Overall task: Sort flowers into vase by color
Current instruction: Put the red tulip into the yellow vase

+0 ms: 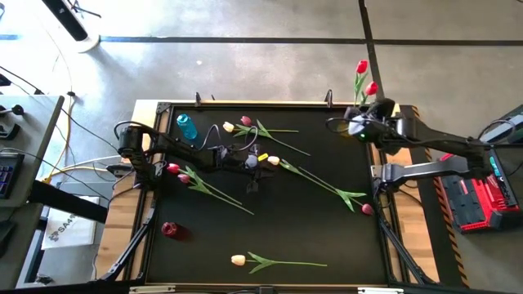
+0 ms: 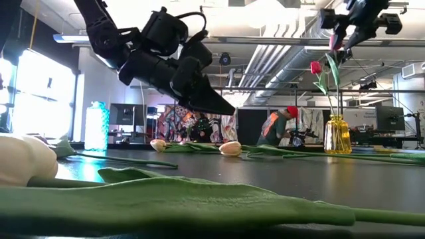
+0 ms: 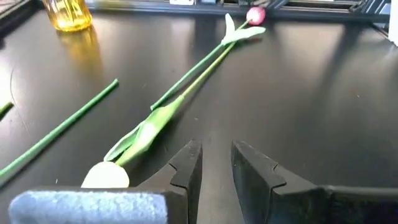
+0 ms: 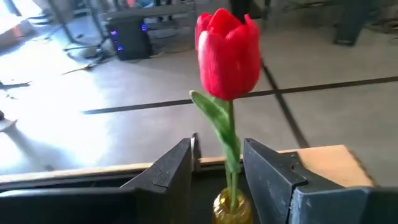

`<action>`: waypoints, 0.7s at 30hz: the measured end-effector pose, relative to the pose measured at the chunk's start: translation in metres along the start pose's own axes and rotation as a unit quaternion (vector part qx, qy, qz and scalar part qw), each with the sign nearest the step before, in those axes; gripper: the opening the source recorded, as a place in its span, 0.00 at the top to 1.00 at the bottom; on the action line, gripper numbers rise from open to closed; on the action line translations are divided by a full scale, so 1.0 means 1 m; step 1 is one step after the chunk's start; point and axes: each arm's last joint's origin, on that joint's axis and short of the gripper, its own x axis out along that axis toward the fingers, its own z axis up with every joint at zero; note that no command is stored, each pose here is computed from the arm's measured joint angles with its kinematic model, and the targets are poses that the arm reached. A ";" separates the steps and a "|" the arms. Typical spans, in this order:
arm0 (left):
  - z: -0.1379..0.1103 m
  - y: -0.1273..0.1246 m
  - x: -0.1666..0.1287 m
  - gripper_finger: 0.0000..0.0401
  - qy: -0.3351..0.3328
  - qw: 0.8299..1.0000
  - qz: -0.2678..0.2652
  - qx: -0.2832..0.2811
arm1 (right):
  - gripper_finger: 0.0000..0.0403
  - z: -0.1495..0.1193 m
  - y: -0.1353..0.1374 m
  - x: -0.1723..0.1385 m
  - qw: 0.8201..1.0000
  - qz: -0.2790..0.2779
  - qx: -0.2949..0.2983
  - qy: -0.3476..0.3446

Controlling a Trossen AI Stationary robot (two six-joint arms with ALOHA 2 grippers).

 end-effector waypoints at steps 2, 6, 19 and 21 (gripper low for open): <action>-0.001 0.000 0.000 0.82 0.003 1.000 0.000 -0.002 | 0.68 -0.001 0.001 -0.005 1.000 0.020 -0.005 0.008; -0.001 0.000 0.000 0.82 0.004 1.000 0.000 -0.006 | 0.68 -0.009 0.008 -0.012 0.997 0.060 -0.032 0.035; 0.007 0.003 -0.020 0.82 0.059 0.995 0.078 -0.005 | 0.68 -0.059 0.057 -0.031 0.973 0.136 -0.159 0.102; 0.009 0.002 -0.025 0.82 0.069 0.994 0.080 -0.002 | 0.68 -0.068 0.065 -0.033 0.968 0.141 -0.174 0.109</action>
